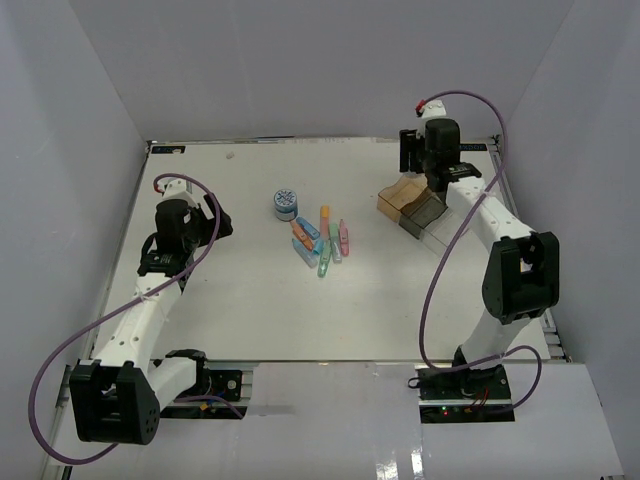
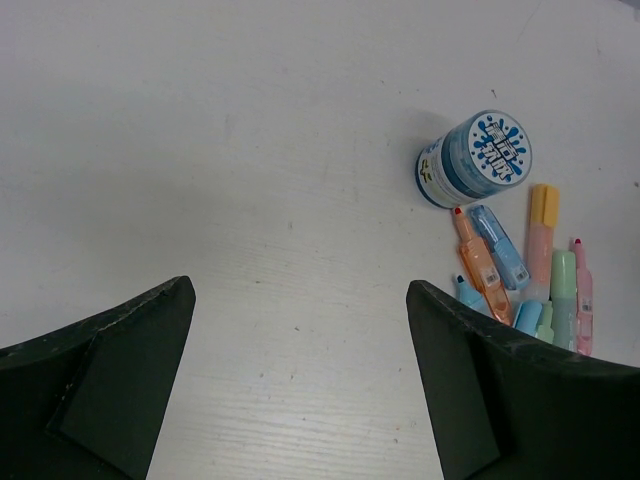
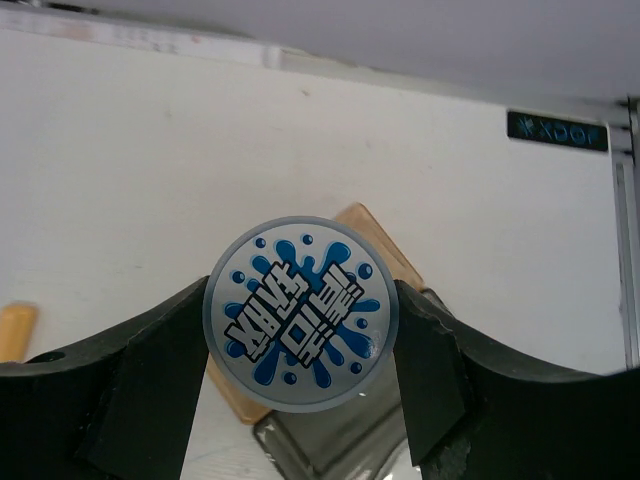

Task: Sort the stationery into containers
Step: Place the stationery in the storage box.

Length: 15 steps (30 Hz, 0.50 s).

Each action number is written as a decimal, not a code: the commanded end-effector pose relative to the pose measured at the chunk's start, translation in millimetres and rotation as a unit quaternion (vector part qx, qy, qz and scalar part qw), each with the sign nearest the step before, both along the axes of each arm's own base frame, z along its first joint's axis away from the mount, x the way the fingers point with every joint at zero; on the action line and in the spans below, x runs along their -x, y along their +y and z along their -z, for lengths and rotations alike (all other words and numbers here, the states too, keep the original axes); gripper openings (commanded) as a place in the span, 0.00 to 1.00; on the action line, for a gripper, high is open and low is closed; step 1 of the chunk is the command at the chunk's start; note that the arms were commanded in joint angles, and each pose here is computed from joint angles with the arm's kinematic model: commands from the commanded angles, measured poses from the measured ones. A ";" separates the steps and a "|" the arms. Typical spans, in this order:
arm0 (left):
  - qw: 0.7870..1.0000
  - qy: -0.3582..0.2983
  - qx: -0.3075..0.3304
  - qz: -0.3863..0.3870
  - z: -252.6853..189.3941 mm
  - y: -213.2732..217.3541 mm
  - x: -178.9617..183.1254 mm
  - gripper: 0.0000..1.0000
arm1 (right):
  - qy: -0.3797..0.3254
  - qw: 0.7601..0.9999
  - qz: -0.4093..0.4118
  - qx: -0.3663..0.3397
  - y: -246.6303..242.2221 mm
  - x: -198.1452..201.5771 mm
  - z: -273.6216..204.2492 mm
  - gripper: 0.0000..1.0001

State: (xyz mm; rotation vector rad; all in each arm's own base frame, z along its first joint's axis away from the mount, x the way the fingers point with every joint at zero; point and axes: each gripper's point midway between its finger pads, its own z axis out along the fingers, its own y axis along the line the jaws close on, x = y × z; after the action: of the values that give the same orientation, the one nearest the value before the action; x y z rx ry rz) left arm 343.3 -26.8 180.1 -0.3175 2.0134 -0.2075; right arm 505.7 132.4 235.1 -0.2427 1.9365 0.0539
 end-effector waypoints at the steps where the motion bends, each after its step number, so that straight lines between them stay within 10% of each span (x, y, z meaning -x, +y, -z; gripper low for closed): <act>1: 1.000 -0.011 0.001 0.007 -8.9 -1.3 -2.8 0.98 | 0.014 0.999 0.027 -0.022 -14.7 -8.7 14.5 0.30; 15: 1.000 -0.009 0.001 0.009 -8.1 -1.8 -3.3 0.98 | 0.056 0.998 0.042 0.000 -48.9 -52.0 71.6 0.30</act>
State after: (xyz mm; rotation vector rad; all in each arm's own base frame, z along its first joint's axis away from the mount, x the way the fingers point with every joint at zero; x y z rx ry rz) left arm 343.4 -28.0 179.0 -0.3129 2.0182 -0.2133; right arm 534.3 81.1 132.6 -0.1532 2.1648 -0.0112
